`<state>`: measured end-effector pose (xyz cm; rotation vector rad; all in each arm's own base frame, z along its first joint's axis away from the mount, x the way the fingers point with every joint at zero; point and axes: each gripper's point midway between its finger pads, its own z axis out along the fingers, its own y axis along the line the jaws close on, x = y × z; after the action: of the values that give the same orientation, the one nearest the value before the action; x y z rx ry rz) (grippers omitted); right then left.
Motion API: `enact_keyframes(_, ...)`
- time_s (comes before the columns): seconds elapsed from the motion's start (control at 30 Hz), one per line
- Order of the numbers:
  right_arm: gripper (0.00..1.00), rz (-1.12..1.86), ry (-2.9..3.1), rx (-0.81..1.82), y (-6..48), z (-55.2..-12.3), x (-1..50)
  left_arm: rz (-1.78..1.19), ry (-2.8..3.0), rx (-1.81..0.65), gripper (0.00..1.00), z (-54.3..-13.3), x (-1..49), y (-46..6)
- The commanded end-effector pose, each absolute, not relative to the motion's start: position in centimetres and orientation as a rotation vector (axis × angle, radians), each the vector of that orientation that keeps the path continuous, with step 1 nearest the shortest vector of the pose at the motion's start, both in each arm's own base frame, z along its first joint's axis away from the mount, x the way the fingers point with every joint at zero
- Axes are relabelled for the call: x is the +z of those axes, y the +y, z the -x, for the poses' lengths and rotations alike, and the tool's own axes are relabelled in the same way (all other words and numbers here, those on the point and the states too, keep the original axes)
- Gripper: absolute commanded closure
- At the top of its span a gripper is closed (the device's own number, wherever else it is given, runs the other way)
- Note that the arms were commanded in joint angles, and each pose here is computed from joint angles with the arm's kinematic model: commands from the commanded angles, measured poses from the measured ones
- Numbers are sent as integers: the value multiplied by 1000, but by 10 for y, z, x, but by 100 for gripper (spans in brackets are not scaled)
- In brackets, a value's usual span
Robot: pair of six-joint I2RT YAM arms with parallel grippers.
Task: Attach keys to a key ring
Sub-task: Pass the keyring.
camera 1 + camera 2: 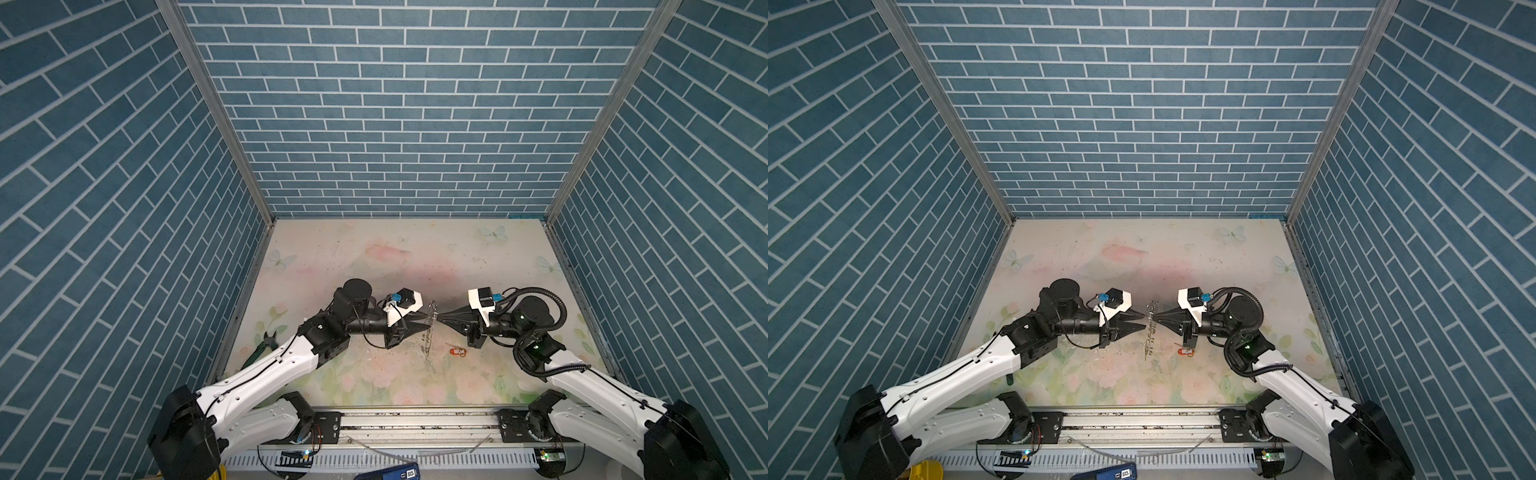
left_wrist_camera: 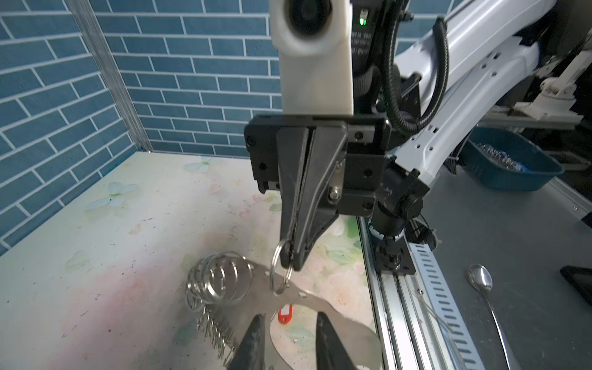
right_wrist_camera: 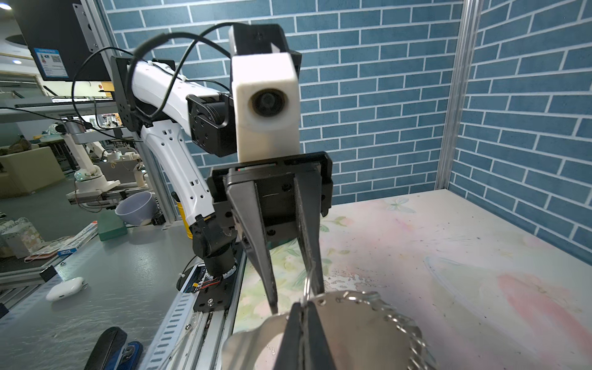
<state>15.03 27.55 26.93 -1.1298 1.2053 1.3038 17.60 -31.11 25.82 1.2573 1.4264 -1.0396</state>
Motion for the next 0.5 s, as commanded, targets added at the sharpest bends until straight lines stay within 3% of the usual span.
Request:
enact_keyframes(0.0,100,1137,1118,1335,273,-141,279,-1171,1311,-1137,69,-182,285,-307)
enact_keyframes(0.37,100,1174,1094,1378,276,-138,279,-1229,1265,-1258,73,-172,284,-312)
enact_keyframes(0.47,100,1175,1095,1384,276,-138,280,-1236,1277,-1275,78,-173,281,-314)
